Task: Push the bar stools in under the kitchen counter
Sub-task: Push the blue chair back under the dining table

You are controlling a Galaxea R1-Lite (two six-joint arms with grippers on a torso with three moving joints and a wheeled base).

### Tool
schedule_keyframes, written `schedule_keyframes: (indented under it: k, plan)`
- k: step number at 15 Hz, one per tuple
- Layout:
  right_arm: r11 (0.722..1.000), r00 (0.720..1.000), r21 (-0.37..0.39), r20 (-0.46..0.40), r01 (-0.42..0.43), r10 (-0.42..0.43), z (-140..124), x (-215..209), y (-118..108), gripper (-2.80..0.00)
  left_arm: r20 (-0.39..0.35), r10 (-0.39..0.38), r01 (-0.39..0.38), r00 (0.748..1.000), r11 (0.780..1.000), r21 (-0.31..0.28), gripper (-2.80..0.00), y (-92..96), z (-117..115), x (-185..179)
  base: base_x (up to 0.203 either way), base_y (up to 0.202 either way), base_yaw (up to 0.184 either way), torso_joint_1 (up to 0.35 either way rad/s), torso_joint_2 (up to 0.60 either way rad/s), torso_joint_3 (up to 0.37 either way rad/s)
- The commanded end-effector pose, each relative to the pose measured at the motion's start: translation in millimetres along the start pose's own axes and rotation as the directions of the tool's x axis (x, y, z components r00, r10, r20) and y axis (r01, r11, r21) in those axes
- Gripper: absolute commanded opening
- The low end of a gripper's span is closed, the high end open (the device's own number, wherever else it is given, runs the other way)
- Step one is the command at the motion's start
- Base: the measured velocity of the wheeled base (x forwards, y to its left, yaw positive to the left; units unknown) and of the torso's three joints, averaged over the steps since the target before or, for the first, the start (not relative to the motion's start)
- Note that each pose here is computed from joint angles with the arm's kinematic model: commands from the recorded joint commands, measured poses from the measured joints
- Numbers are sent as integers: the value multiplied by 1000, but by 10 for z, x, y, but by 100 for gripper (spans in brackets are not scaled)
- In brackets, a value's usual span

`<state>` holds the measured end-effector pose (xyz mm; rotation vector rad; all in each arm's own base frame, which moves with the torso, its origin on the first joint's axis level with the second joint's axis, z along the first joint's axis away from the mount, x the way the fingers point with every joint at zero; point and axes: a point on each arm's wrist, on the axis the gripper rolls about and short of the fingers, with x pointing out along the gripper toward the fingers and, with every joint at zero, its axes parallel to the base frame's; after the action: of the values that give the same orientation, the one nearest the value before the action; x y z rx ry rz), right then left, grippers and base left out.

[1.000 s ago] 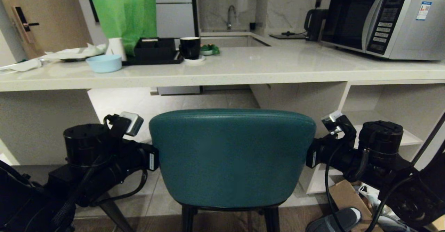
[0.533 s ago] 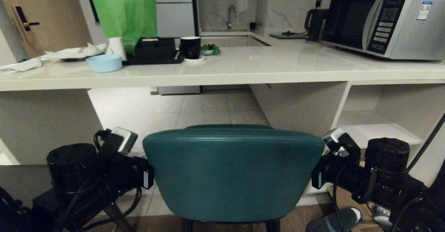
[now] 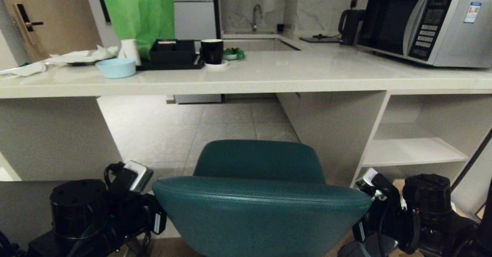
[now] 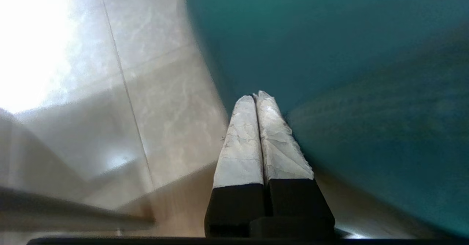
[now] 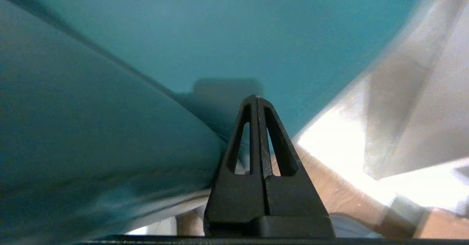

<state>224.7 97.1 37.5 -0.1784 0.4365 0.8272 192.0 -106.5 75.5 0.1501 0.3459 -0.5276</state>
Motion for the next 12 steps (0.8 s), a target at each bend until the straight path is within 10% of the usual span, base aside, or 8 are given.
schedule_keyframes:
  k: [1,6,12]
  plan:
    - [999,999,2,-18,-34,34,-54,7,71,-280,-40,-49,50,998,999,19,-280,-87,-92,-46,0,0,0,0,0,0]
    - [999,998,1,-39,-49,49,-105,62,128,-280,-48,-59,60,997,998,24,-280,-120,-105,-35,0,0,0,0,0,0]
    - [987,985,-33,73,160,-158,125,563,-213,-280,-38,-49,49,998,999,15,-280,-106,-83,-10,0,0,0,0,0,0]
